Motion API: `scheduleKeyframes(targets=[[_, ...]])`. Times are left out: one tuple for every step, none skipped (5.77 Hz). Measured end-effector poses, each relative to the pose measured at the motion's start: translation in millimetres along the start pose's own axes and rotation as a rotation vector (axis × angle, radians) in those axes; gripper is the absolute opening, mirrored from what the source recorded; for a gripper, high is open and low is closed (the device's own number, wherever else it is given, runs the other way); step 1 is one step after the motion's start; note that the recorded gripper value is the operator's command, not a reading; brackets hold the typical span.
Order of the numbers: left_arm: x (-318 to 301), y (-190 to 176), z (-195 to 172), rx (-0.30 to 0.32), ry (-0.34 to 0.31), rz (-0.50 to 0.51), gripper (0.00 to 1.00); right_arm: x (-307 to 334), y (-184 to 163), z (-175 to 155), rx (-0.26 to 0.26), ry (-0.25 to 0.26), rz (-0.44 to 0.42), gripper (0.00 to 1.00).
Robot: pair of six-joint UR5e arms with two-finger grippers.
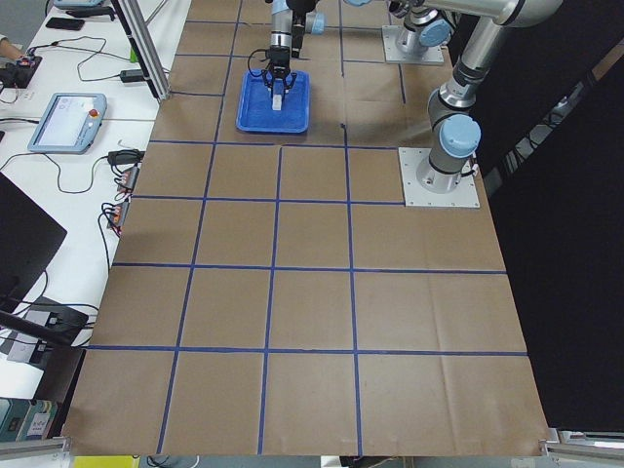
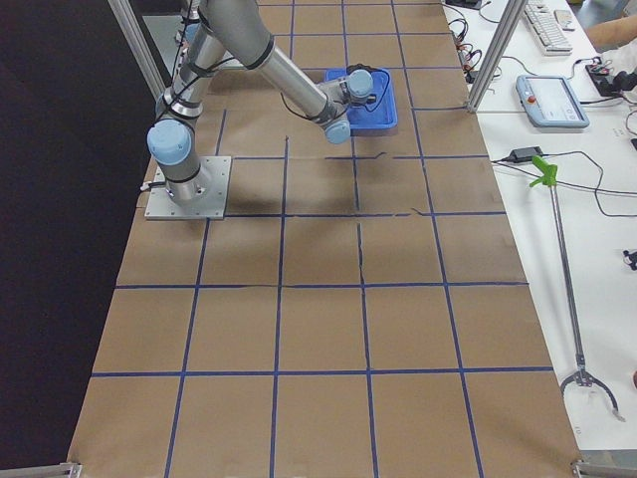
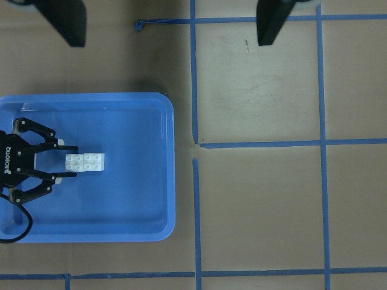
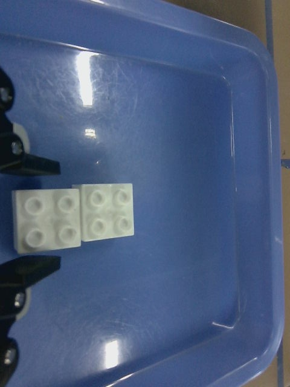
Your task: Assemble white blocks and place on blue tray
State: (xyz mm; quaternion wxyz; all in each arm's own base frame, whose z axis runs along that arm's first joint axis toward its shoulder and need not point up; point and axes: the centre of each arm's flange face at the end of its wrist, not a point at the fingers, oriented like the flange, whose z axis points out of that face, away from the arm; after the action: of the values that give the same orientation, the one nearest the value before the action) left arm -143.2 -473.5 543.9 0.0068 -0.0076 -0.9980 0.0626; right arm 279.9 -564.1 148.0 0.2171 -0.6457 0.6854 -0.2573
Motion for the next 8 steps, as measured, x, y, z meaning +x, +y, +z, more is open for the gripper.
scheduleKeyframes(targets=[[0.0, 0.1, 0.2, 0.000, 0.000, 0.000, 0.99, 1.2, -1.2, -0.9, 0.002, 0.003, 0.009, 1.00], [0.0, 0.6, -0.2, 0.001, 0.000, 0.000, 0.99, 3.9, -4.0, -4.1, 0.001, 0.011, 0.019, 1.00], [0.0, 1.0, -0.5, 0.001, 0.000, -0.001, 0.99, 11.0, -7.8, -12.1, -0.012, 0.033, 0.059, 1.00], [0.0, 1.3, -0.4, 0.000, 0.000, -0.001, 0.99, 18.3, -11.7, -25.6, -0.045, 0.062, 0.147, 1.00], [-0.1, 1.4, -0.2, 0.000, 0.000, -0.002, 0.99, 19.1, -16.5, -46.2, -0.112, 0.080, 0.261, 1.00], [-0.2, 1.9, -0.6, 0.000, -0.001, -0.002, 0.99, 15.4, -19.5, -70.2, -0.204, 0.085, 0.357, 1.00], [-0.3, 2.8, -0.8, -0.002, -0.003, -0.002, 0.99, 13.3, -17.0, -97.8, -0.296, 0.114, 0.461, 1.00], [-0.5, 3.6, -0.9, -0.003, -0.004, -0.002, 0.99, 12.9, -8.7, -130.5, -0.380, 0.161, 0.585, 1.00]])
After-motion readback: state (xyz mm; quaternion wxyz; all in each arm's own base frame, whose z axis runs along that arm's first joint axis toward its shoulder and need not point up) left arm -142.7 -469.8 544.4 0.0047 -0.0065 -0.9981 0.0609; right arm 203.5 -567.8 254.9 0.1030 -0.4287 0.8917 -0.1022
